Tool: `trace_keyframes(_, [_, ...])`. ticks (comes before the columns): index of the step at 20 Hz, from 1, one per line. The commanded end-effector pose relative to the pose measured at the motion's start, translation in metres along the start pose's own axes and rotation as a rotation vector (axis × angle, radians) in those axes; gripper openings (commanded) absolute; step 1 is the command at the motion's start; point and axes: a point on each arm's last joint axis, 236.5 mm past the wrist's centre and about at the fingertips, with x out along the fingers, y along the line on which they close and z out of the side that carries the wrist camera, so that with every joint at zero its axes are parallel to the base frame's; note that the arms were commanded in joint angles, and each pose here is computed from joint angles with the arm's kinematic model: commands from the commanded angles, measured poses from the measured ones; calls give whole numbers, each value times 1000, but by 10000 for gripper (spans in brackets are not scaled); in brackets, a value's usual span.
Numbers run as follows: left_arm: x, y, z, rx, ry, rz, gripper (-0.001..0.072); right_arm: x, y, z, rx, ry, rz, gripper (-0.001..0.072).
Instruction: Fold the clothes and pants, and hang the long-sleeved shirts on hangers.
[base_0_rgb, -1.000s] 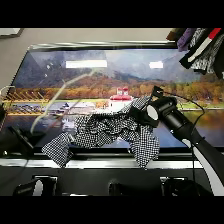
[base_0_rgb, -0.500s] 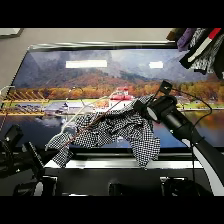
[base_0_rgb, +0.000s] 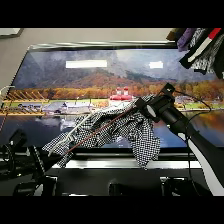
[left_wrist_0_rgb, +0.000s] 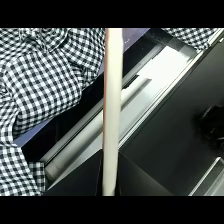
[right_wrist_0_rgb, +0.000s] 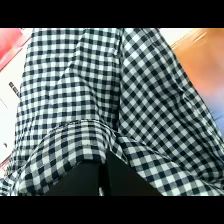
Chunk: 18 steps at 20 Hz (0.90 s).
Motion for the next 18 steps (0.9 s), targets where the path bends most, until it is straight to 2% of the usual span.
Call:
trace_keyframes(1, [1, -2, -3, -5, 11, -12, 27, 3, 8, 0, 4, 47, 48, 43])
trace_keyframes(11, [9, 20, -8, -40, 25, 40, 26, -20, 18, -17, -76, 119, 111, 43])
trace_keyframes(18, [20, 31, -9, 6, 64, -10, 27, -31, 19, -14, -142, 106, 133, 43])
